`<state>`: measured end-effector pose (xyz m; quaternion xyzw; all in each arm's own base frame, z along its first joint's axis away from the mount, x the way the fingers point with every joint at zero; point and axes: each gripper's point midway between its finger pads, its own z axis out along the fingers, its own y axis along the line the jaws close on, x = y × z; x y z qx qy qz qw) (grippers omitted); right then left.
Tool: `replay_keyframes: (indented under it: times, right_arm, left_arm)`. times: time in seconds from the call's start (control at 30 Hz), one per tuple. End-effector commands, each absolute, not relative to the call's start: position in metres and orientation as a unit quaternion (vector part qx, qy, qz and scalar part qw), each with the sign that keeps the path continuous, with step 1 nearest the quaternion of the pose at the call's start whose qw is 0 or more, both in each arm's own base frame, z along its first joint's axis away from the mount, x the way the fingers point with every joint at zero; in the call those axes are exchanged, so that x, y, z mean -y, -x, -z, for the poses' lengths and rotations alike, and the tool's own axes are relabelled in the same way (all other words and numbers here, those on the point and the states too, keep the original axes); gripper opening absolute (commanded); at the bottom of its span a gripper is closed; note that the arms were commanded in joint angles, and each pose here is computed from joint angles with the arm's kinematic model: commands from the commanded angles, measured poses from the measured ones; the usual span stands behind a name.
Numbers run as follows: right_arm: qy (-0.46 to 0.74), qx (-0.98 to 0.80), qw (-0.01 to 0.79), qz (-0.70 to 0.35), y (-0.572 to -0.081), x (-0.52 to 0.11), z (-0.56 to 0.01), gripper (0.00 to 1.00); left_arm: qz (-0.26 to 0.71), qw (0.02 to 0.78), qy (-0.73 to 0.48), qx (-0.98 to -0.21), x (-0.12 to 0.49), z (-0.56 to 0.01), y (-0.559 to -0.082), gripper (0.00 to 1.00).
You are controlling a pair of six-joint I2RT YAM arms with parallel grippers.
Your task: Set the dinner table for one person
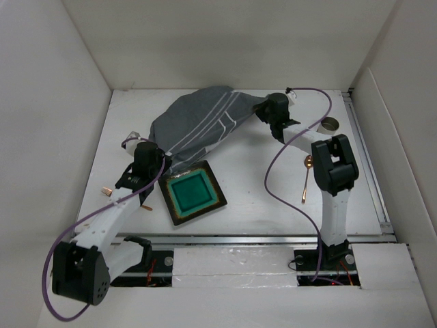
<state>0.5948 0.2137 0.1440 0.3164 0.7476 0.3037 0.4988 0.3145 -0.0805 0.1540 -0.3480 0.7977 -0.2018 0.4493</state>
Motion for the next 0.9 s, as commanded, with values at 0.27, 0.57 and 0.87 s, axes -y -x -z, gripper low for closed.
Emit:
replay_keyframes:
  times: [0.27, 0.57, 0.87]
  right_arm:
    - [-0.306, -0.764, 0.488, -0.292, -0.497, -0.199, -0.095, 0.31]
    - [-0.353, -0.768, 0.466, -0.262, -0.485, -0.166, -0.066, 0.67]
    - [-0.383, -0.768, 0.444, -0.257, -0.491, -0.157, -0.053, 0.61]
  left_arm:
    - [0.172, 0.53, 0.389, -0.734, 0.05, -0.209, -0.326, 0.0]
    - [0.189, 0.527, 0.371, -0.741, 0.054, -0.208, -0.309, 0.0]
    - [0.197, 0.533, 0.367, -0.736, 0.053, -0.208, -0.304, 0.0]
